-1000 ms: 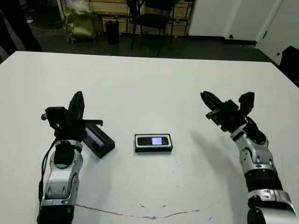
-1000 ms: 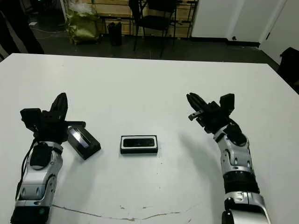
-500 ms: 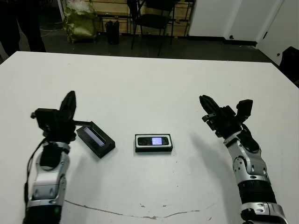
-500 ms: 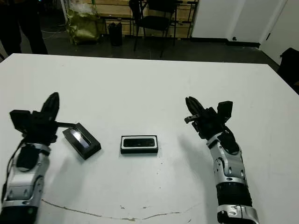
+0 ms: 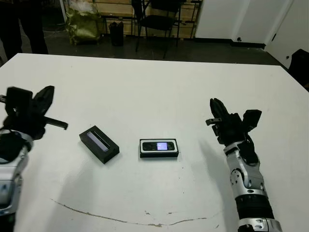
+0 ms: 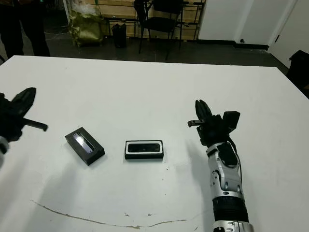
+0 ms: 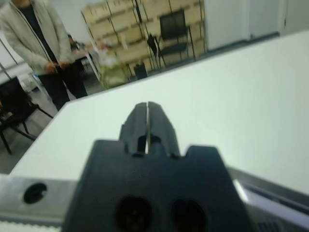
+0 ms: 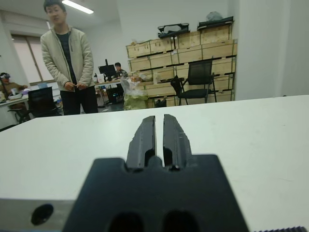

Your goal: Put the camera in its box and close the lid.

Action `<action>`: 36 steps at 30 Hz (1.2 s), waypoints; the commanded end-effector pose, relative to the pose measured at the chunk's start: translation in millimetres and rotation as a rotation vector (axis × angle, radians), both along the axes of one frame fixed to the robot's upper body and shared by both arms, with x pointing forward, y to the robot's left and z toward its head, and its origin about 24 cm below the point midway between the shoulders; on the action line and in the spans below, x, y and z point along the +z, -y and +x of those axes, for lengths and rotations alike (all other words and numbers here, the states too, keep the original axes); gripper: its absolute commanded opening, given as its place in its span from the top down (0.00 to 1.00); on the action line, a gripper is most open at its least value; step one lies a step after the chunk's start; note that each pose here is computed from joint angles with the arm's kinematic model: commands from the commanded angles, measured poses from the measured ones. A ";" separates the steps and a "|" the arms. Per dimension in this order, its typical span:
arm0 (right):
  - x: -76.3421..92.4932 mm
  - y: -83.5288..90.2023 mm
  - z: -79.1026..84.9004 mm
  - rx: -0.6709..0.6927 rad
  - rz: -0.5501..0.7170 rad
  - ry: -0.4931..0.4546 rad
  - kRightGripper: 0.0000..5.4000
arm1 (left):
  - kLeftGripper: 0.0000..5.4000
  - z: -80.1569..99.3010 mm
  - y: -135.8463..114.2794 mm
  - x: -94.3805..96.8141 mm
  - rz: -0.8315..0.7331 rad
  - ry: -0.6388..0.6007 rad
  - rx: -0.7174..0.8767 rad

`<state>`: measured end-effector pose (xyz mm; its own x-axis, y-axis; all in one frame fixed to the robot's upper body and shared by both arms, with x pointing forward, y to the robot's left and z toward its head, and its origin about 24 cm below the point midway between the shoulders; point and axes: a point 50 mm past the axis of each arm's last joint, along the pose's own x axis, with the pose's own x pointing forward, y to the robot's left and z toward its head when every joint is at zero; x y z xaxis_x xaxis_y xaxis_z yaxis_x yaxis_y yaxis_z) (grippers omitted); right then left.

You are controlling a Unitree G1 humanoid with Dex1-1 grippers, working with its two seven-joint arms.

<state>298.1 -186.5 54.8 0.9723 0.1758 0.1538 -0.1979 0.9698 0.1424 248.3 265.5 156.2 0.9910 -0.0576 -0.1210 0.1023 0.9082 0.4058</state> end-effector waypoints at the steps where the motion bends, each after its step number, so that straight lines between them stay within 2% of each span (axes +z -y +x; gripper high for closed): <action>1: -8.2 5.9 -3.6 -0.026 -0.002 -0.032 1.00 | 1.00 -1.8 -8.5 7.4 0.037 -0.124 -0.035; 5: -8.7 8.3 -3.5 -0.031 -0.019 -0.034 1.00 | 1.00 -1.7 -16.9 12.8 0.042 -0.237 -0.124; 9: -7.7 9.2 -3.4 -0.028 0.010 -0.036 1.00 | 1.00 1.7 -26.0 21.7 0.130 -0.364 -0.267; 15: -3.8 8.1 -3.6 -0.035 0.018 -0.037 1.00 | 1.00 19.8 -20.0 26.5 0.178 -0.491 -0.383; 19: -0.9 9.7 -3.9 -0.024 0.022 -0.018 1.00 | 1.00 36.1 -11.3 13.9 0.127 -0.550 -0.466; 24: 5.1 12.1 -5.0 -0.044 -0.009 -0.025 1.00 | 1.00 48.1 3.2 3.1 0.159 -0.677 -0.463; 31: 3.3 18.0 -3.4 -0.058 -0.019 -0.033 1.00 | 1.00 57.6 7.4 -17.5 0.126 -0.794 -0.545; 36: 8.7 18.7 -2.7 -0.068 -0.028 -0.033 1.00 | 1.00 60.3 6.1 -24.5 0.188 -0.891 -0.561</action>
